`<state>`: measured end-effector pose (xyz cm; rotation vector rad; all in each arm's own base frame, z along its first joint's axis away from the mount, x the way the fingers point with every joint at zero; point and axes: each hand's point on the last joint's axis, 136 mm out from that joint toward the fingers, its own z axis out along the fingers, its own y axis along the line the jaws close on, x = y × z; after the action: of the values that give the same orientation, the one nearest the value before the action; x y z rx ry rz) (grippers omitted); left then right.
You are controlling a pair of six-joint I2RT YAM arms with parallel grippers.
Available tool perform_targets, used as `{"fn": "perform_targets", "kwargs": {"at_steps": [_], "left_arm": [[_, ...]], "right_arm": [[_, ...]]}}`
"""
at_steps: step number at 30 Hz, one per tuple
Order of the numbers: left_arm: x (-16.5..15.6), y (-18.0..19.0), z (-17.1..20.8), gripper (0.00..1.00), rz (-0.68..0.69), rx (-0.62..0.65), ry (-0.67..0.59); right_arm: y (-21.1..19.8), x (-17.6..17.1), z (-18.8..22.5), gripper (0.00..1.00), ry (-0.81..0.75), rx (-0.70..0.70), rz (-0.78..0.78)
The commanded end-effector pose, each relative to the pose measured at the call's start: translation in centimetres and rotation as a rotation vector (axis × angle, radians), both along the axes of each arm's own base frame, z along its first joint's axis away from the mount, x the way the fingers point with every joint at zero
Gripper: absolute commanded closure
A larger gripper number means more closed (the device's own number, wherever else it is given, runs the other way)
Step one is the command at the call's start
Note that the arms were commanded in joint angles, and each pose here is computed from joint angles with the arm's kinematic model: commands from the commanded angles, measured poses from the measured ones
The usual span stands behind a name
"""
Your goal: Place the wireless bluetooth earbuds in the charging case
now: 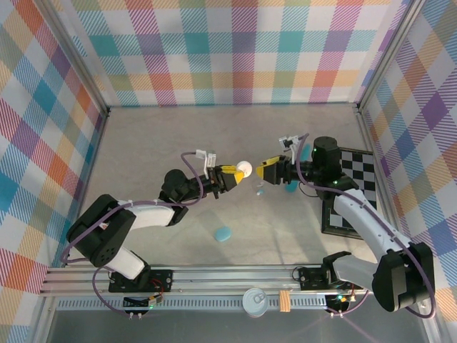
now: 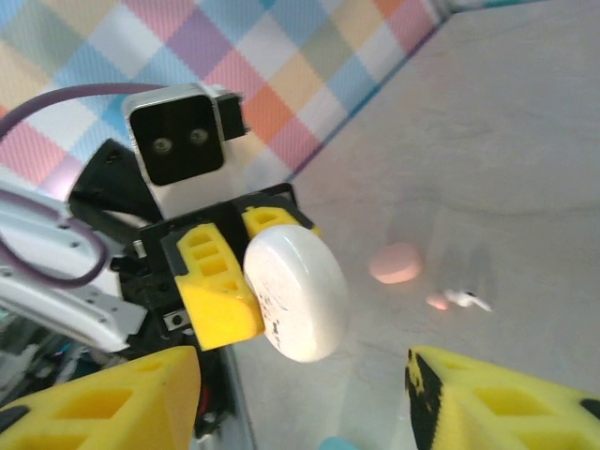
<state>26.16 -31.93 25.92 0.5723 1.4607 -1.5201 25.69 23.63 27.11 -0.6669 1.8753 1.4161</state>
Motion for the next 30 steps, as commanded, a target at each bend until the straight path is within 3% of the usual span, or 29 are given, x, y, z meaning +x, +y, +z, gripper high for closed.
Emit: {"fn": "perform_targets", "kwargs": {"at_steps": [1,5,10,25,30], "left_arm": [[-1.2,0.1,3.6,0.86,-0.059,-0.068,-0.082],[-1.3,-0.1,4.4,0.86,-0.077,-0.08,-0.09],[-2.0,-0.4,5.4,0.86,-0.111,-0.092,-0.104],[-2.0,-0.9,4.7,0.87,-0.137,-0.077,-0.087],[-1.9,-1.1,4.4,0.86,-0.143,-0.073,-0.083]], "right_arm": [[0.8,-1.3,2.0,0.42,-0.077,0.091,0.131],[1.3,-1.3,1.7,0.44,-0.031,0.104,0.177],[1.7,-0.6,1.7,0.53,-0.015,0.119,0.179],[2.4,-0.4,2.5,0.69,-0.004,0.144,0.209],[2.6,-0.4,2.5,0.66,0.003,0.143,0.216]]}}
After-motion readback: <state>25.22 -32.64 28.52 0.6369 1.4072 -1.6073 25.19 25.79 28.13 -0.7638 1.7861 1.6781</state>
